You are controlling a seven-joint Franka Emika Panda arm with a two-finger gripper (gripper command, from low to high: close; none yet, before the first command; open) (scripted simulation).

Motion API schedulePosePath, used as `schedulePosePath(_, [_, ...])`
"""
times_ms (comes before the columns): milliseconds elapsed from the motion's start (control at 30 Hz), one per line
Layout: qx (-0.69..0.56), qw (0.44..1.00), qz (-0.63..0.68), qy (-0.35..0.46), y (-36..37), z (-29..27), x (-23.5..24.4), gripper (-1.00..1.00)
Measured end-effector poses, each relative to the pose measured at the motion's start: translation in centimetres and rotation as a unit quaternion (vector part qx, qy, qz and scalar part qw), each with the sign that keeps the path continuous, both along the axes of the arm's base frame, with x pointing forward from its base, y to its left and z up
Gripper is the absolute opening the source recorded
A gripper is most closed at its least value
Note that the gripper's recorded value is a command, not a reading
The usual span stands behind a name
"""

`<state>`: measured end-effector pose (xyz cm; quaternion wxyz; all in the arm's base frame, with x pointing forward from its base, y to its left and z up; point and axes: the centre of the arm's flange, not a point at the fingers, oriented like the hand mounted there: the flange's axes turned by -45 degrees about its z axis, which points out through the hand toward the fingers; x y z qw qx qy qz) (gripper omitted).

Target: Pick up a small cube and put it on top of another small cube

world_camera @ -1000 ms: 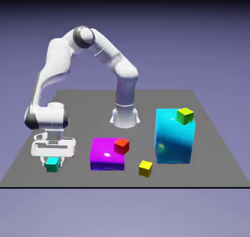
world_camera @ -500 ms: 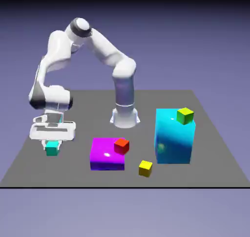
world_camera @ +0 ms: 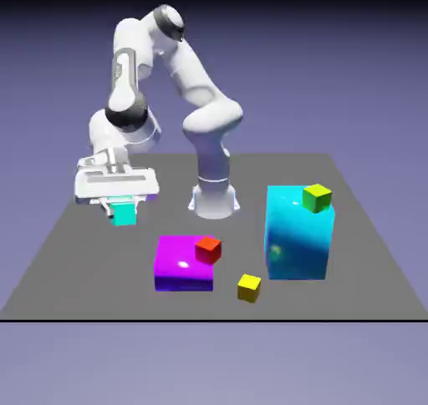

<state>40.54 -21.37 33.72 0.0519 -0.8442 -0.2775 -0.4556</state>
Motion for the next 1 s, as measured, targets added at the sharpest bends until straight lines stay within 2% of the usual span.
schedulePosePath(200, [-0.030,0.991,0.115,0.064,6.5,-0.1,-1.1,-1.00])
schedulePosePath(400, [-0.068,0.958,0.212,0.181,12.5,-3.1,-3.9,-1.00])
schedulePosePath(933, [-0.067,0.957,0.215,0.184,15.0,-9.3,-2.6,-1.00])
schedulePosePath(967, [-0.068,0.957,0.214,0.184,15.0,-9.4,-2.6,1.00])
schedulePosePath(1000, [-0.068,0.957,0.214,0.184,15.0,-9.4,-2.6,1.00])
